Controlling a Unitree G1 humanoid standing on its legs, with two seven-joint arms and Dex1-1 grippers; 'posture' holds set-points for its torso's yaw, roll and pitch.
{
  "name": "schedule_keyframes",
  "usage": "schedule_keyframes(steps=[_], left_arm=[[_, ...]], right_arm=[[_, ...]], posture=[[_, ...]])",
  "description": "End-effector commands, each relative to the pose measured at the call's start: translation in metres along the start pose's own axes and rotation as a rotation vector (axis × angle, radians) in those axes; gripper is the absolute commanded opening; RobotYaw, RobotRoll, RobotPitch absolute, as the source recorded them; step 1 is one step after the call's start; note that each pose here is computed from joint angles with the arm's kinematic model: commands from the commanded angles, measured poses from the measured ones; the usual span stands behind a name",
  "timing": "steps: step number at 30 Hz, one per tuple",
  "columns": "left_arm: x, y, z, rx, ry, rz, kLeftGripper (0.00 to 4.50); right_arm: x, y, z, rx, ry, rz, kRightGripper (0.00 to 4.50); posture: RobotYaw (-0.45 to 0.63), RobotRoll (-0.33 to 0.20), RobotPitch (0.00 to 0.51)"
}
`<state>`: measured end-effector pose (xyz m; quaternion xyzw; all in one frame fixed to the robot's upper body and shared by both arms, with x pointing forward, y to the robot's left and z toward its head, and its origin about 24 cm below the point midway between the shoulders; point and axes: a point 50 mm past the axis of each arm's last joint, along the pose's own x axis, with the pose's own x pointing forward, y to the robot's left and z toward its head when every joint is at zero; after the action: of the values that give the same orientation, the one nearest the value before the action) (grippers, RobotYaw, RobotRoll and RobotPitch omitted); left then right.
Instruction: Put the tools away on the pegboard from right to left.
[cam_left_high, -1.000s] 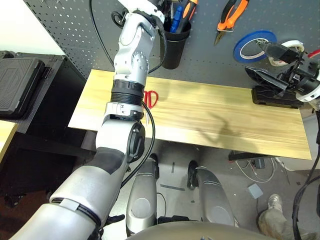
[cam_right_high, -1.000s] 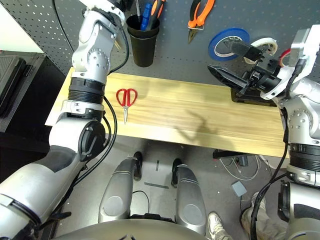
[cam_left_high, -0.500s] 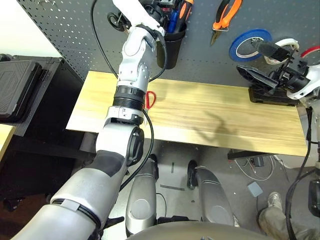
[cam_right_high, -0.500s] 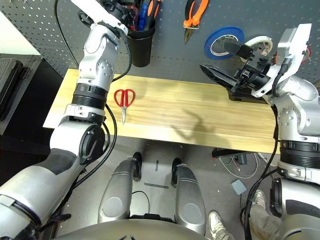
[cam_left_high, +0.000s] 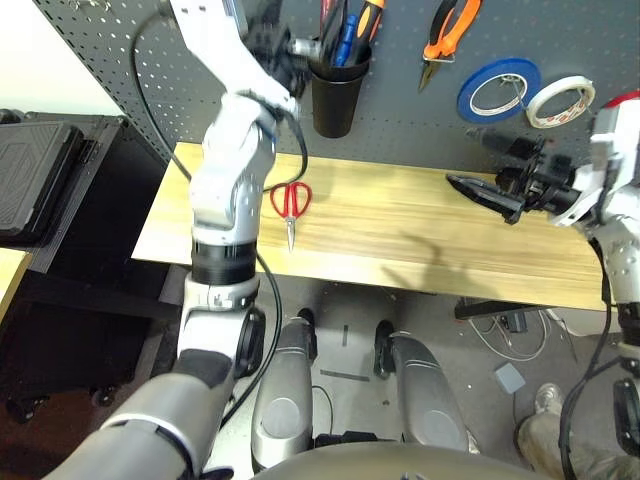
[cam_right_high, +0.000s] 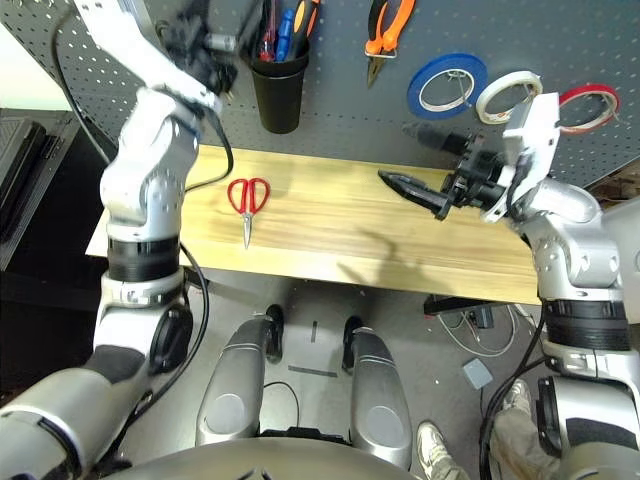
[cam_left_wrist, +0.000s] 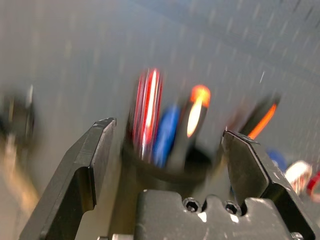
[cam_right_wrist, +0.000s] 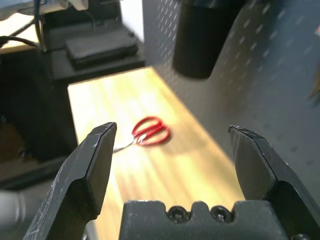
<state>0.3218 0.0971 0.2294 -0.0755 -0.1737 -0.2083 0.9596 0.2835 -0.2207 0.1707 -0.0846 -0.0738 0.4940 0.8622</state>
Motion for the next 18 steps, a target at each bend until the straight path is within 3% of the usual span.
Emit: schedule_keyframes(steps=[1, 9, 18], left_arm=[[-0.015, -0.001, -0.029, -0.02, 0.105, 0.041, 4.46], [-0.049, 0.022, -0.1, -0.017, 0.385, 0.197, 4.46], [-0.072, 0.052, -0.149, 0.004, 0.579, 0.354, 4.46]], right_arm=[[0.003, 0.01, -0.018, 0.015, 0.104, 0.017, 4.5], [0.021, 0.024, -0.056, 0.018, 0.309, -0.012, 4.5], [0.051, 0.033, -0.078, -0.021, 0.474, -0.1, 4.5]], posture=[[0.14, 0.0, 0.27], [0.15, 0.0, 0.291], [0.14, 0.0, 0.303]])
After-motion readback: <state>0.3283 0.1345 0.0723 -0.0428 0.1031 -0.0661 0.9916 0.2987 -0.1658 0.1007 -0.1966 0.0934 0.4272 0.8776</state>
